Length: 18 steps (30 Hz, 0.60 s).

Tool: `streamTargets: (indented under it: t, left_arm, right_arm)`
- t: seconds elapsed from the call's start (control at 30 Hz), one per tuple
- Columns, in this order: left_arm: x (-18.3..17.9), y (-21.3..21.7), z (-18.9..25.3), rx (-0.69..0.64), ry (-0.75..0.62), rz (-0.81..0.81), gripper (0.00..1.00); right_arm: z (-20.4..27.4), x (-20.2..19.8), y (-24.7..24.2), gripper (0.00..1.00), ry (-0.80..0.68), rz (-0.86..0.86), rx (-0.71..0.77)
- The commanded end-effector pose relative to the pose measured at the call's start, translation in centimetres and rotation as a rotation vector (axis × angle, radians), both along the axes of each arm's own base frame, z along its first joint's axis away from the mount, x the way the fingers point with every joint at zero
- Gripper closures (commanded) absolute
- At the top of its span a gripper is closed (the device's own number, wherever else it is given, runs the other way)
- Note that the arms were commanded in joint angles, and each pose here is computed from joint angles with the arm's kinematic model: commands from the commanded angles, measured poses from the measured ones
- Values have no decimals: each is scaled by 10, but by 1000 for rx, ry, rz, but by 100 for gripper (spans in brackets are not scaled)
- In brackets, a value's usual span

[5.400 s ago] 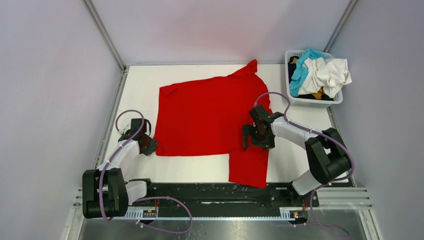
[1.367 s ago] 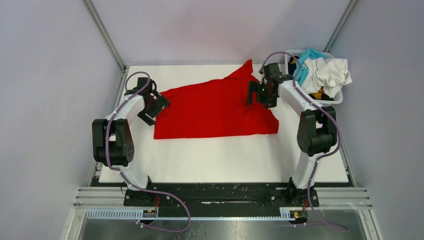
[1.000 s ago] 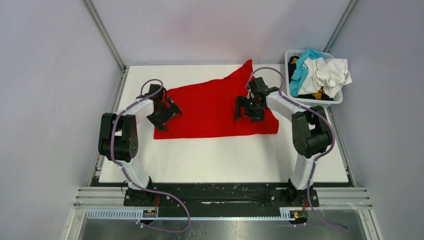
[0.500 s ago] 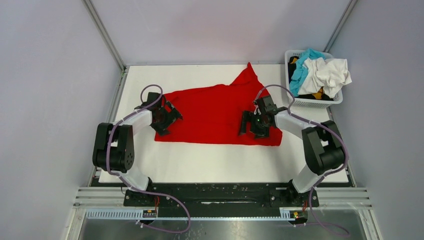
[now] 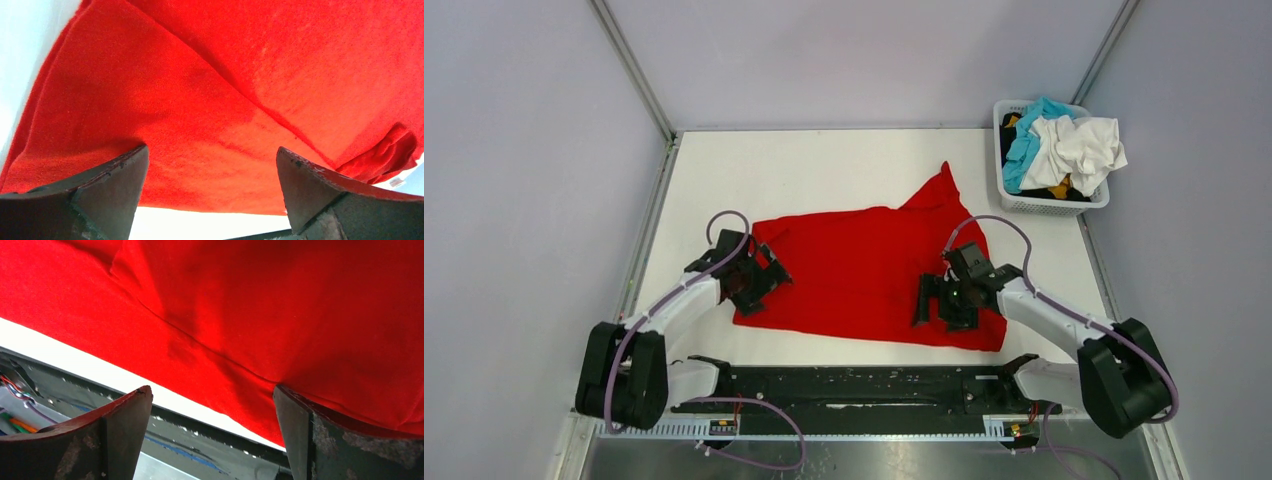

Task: Fold and stack the t-shirts
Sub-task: Fold the flattened tshirt in 1/3 of the way

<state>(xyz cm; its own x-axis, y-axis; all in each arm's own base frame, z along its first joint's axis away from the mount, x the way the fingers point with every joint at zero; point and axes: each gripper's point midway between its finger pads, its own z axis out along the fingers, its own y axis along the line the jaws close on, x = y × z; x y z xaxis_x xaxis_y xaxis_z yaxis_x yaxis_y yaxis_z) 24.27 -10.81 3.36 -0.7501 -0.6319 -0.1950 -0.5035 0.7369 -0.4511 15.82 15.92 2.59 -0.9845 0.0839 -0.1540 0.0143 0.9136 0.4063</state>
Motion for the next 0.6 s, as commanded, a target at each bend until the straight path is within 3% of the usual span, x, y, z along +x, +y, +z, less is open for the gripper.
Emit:
streamTargets:
  t: [0.0,0.23,0.33,0.43,0.57]
  left_arm:
    - [-54,14,-11,81,134,15,1]
    - [-30,14,14,97,44,14,1]
    - [-20,9,20,81,27,-2,1]
    - [-17,9,19,86,35,-9,1]
    - [-21,9,11,92,67,-21,1]
  right_arm:
    - [-5,-39,-20,0,75,13,-83]
    - [46,38,-26,0,-302,107,-192]
    - [64,81,-50,1,-437,165,-401]
    - [69,105,-66,1,-474,311,-573]
    - [53,117,-65,0,-455,519,-637]
